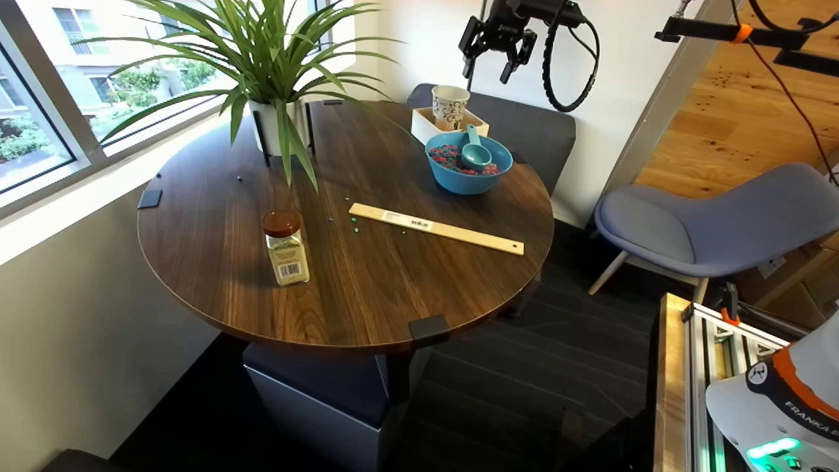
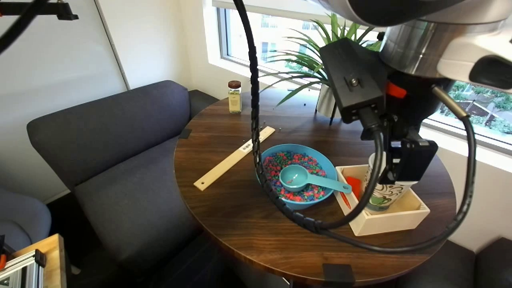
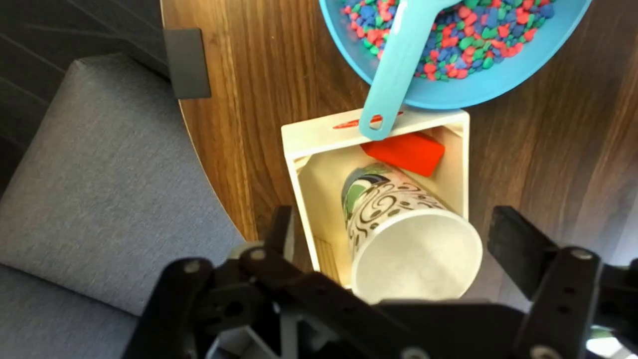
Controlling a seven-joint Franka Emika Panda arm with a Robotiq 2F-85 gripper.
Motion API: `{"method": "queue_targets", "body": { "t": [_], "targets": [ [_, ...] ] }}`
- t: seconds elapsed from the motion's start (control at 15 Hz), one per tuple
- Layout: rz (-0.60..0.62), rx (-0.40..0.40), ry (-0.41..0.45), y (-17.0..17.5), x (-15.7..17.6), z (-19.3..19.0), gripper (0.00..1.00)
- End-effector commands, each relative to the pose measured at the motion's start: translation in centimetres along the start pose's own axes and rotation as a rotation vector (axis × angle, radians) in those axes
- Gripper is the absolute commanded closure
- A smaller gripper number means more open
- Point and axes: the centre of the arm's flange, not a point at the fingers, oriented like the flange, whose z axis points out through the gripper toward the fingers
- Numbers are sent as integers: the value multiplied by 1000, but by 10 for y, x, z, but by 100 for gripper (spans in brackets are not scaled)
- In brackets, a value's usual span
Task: Remove the paper cup from the wooden box and put it on the table
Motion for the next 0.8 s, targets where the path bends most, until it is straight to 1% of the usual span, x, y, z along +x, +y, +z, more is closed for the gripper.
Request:
{"method": "queue_targets", "body": {
  "t": [0.0, 0.13, 0.47, 0.6, 0.73],
  "targets": [
    [1, -46, -52, 10, 4, 18, 0],
    [-3, -47, -60, 11, 6, 27, 0],
    [51, -99, -16, 14, 23, 42, 0],
    [88, -110, 15, 15, 30, 44, 0],
    [122, -103, 51, 14, 38, 40, 0]
  ]
}}
